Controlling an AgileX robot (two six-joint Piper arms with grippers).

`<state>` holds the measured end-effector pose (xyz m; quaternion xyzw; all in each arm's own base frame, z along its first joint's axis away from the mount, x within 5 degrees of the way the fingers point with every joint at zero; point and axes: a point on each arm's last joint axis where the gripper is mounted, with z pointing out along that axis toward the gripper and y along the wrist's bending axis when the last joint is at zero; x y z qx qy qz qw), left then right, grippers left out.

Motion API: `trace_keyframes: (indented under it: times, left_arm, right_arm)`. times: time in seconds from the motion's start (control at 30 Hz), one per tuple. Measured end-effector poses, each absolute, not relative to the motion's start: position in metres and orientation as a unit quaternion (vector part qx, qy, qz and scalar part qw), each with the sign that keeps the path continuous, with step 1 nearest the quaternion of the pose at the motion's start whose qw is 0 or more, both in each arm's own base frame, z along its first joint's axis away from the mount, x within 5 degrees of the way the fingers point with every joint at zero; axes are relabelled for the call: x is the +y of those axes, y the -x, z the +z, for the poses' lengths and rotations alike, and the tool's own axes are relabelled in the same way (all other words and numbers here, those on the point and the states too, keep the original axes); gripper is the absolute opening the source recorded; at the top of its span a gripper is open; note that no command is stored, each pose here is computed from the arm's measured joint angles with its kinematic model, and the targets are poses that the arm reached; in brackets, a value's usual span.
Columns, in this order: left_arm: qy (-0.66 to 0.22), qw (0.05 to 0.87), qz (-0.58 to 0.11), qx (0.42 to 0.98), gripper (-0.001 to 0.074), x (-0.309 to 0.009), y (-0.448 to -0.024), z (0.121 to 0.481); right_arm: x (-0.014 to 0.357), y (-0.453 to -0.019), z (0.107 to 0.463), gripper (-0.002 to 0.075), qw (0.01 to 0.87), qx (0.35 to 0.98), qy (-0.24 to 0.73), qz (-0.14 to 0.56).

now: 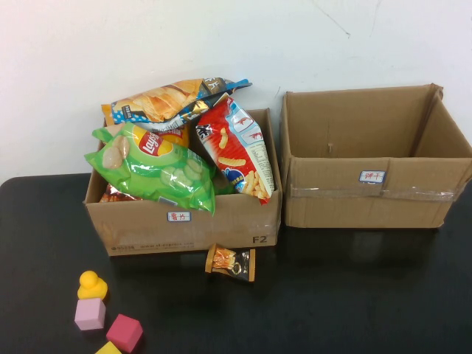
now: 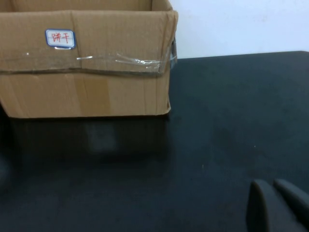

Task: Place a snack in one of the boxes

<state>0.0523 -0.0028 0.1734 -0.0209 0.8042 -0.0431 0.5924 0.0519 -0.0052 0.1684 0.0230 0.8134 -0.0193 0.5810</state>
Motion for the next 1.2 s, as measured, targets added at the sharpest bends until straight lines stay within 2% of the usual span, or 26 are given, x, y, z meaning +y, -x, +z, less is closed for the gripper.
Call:
trace_keyframes:
  times: [0.67, 0.8, 0.97, 1.0, 1.03, 1.2]
  left_arm:
    - [0.019, 0.592, -0.042, 0.804, -0.0001, -0.003, -0.052, 0.173]
    - [0.019, 0.594, -0.042, 0.803, -0.0001, -0.003, -0.052, 0.174]
    - [0.019, 0.631, -0.043, 0.774, -0.0001, -0.003, -0.055, 0.180]
    - [0.019, 0.653, -0.044, 0.756, -0.0001, -0.003, -0.056, 0.185]
    - [0.019, 0.703, -0.046, 0.709, -0.0001, -0.002, -0.057, 0.198]
    - [0.018, 0.801, -0.050, 0.596, -0.0001, -0.002, -0.053, 0.224]
  right_arm:
    - [-0.005, -0.052, 0.168, -0.0001, 0.581, 0.813, -0.023, -0.019]
    - [-0.005, -0.053, 0.173, -0.0001, 0.603, 0.797, -0.018, -0.020]
    - [-0.002, -0.057, 0.194, -0.0001, 0.692, 0.722, -0.002, -0.012]
    - [0.000, -0.057, 0.202, -0.0001, 0.724, 0.689, 0.004, -0.008]
    - [0.002, -0.055, 0.215, -0.0001, 0.772, 0.636, 0.013, -0.001]
    - [0.007, -0.045, 0.243, -0.0001, 0.864, 0.502, 0.036, 0.015]
